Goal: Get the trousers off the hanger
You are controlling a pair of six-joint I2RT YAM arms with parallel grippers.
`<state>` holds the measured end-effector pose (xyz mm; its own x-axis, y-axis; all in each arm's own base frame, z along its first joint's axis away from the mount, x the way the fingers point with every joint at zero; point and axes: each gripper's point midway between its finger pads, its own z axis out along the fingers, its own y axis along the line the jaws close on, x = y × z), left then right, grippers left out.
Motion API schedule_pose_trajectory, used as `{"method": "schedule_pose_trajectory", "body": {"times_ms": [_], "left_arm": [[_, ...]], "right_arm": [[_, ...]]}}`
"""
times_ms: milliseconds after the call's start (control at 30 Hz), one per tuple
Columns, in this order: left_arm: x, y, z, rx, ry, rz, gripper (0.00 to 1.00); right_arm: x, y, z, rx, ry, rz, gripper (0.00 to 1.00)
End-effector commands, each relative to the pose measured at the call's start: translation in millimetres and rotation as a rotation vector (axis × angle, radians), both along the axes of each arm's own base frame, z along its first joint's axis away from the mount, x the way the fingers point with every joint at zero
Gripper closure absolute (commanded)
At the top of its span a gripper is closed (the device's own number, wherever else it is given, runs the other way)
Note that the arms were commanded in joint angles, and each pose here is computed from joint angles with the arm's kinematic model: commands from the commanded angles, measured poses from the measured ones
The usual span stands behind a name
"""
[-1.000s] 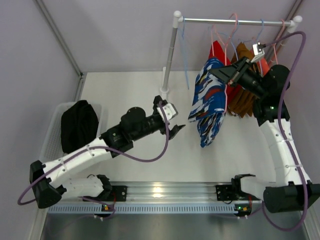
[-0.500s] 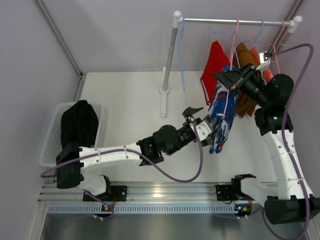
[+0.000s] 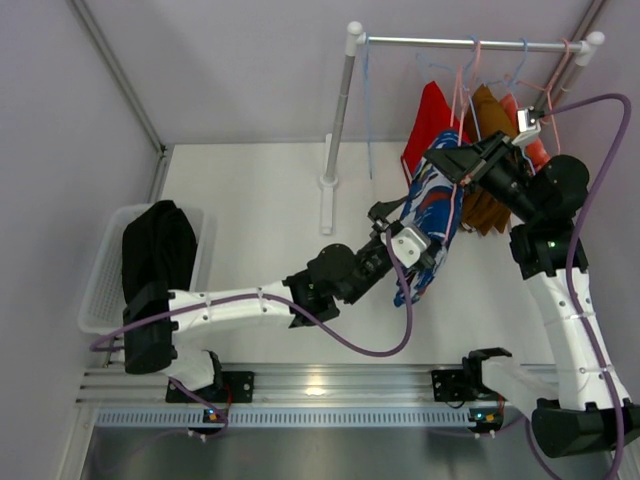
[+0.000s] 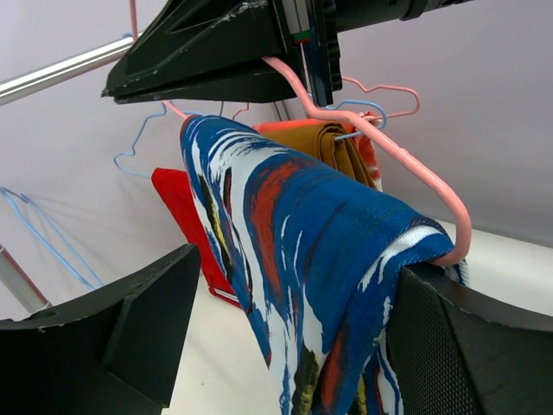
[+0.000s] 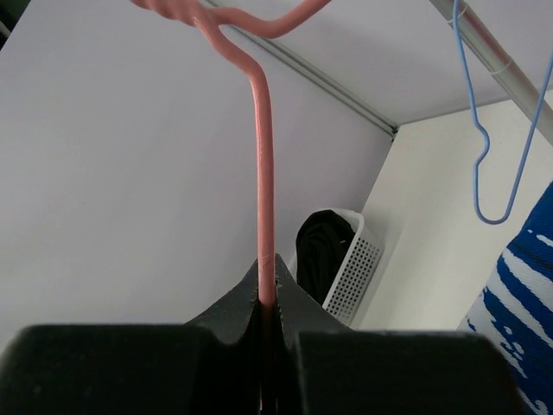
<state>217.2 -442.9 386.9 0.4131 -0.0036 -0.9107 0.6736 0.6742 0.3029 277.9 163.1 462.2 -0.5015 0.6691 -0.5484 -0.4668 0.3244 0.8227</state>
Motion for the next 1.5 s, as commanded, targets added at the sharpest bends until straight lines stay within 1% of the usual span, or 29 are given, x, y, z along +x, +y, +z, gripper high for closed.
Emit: {"method": "schedule_pose_trajectory", "body": {"times_ms": [0, 67, 100, 133, 200, 333, 367, 433, 467, 500, 567, 600, 633, 733, 800, 867, 900, 967, 1000, 1033, 1100, 1300, 1367, 1400, 1467], "left_arm": [[6.1, 0.4, 33.2, -0.101, -0.048, 0.031, 0.16], [8.4, -4.5, 30.1, -0.081, -0.057, 0.041, 0.19], [13.2, -10.1, 19.9, -0.046, -0.054, 0.057, 0.21], [18.0, -10.2, 22.9, -0.05, -0.049, 0.082, 0.22], [27.4, -14.0, 13.4, -0.02, -0.04, 0.109, 0.29], [35.1, -14.8, 16.0, -0.027, -0.039, 0.119, 0.37], [35.2, -15.4, 17.5, -0.027, -0.045, 0.119, 0.43], [34.1, -15.3, 23.4, -0.042, -0.053, 0.113, 0.51], [32.4, -16.0, 27.8, -0.05, -0.061, 0.102, 0.61], [31.1, -15.4, 32.2, -0.058, -0.068, 0.095, 0.68], [28.2, -12.6, 43.1, -0.064, -0.083, 0.086, 0.84], [25.8, -13.5, 46.0, -0.055, -0.092, 0.07, 1.0], [25.0, -12.0, 46.4, -0.037, -0.088, 0.069, 1.0], [18.8, 5.7, 67.9, -0.061, -0.072, 0.064, 1.0], [10.9, 20.7, 77.6, -0.066, -0.005, 0.038, 1.0], [-1.2, 38.4, 101.2, -0.106, 0.053, -0.005, 1.0], [-5.5, 46.2, 118.6, -0.141, 0.058, -0.018, 1.0], [-11.0, 59.5, 140.0, -0.192, 0.073, -0.029, 1.0], [-11.7, 63.1, 145.8, -0.198, 0.08, -0.028, 1.0], [-13.7, 70.9, 165.4, -0.235, 0.071, -0.027, 1.0], [-14.1, 77.8, 178.7, -0.267, 0.081, -0.02, 1.0], [-27.6, 101.1, 233.5, -0.397, 0.048, -0.068, 1.0], [-26.7, 102.8, 243.1, -0.415, 0.039, -0.06, 1.0], [-28.1, 111.8, 257.9, -0.448, 0.024, -0.053, 1.0], [-26.9, 118.6, 271.3, -0.471, -0.01, -0.029, 1.0]], "right_arm": [[-36.4, 6.8, 55.6, 0.045, -0.227, 0.047, 1.0], [-39.3, 7.1, 57.8, 0.05, -0.236, 0.05, 1.0], [-40.6, 7.5, 59.3, 0.051, -0.245, 0.051, 1.0], [-43.1, 8.2, 61.6, 0.052, -0.253, 0.054, 1.0], [-44.5, 7.9, 63.7, 0.053, -0.261, 0.054, 1.0], [-48.8, 7.4, 66.0, 0.048, -0.271, 0.054, 1.0], [-50.3, 7.3, 66.1, 0.045, -0.274, 0.054, 1.0], [-49.2, 7.5, 60.9, 0.037, -0.262, 0.052, 1.0], [-46.3, 6.7, 57.0, 0.032, -0.255, 0.041, 1.0], [-46.3, 5.8, 56.6, 0.029, -0.254, 0.035, 1.0], [-43.5, 5.6, 47.6, 0.014, -0.237, 0.028, 1.0], [-40.3, 4.8, 43.5, 0.008, -0.228, 0.018, 1.0], [-37.8, 3.5, 38.1, -0.007, -0.216, 0.005, 1.0], [-29.2, -3.5, 30.8, -0.038, -0.202, -0.047, 1.0], [-22.0, -9.3, 21.5, -0.057, -0.166, -0.084, 1.0], [-16.3, -14.1, 9.3, -0.095, -0.137, -0.118, 1.0], [-10.5, -17.8, 2.2, -0.104, -0.118, -0.142, 1.0], [-4.9, -21.6, -9.8, -0.125, -0.096, -0.166, 1.0], [0.8, -25.3, -22.5, -0.134, -0.066, -0.189, 1.0], [4.4, -26.9, -29.9, -0.143, -0.052, -0.2, 1.0], [11.2, -30.0, -45.7, -0.155, -0.019, -0.219, 1.0], [28.0, -41.8, -84.0, -0.24, 0.05, -0.29, 1.0], [30.2, -44.6, -94.6, -0.273, 0.059, -0.302, 1.0], [32.1, -46.1, -102.4, -0.286, 0.073, -0.309, 1.0], [31.9, -48.7, -110.1, -0.317, 0.075, -0.318, 1.0]]}}
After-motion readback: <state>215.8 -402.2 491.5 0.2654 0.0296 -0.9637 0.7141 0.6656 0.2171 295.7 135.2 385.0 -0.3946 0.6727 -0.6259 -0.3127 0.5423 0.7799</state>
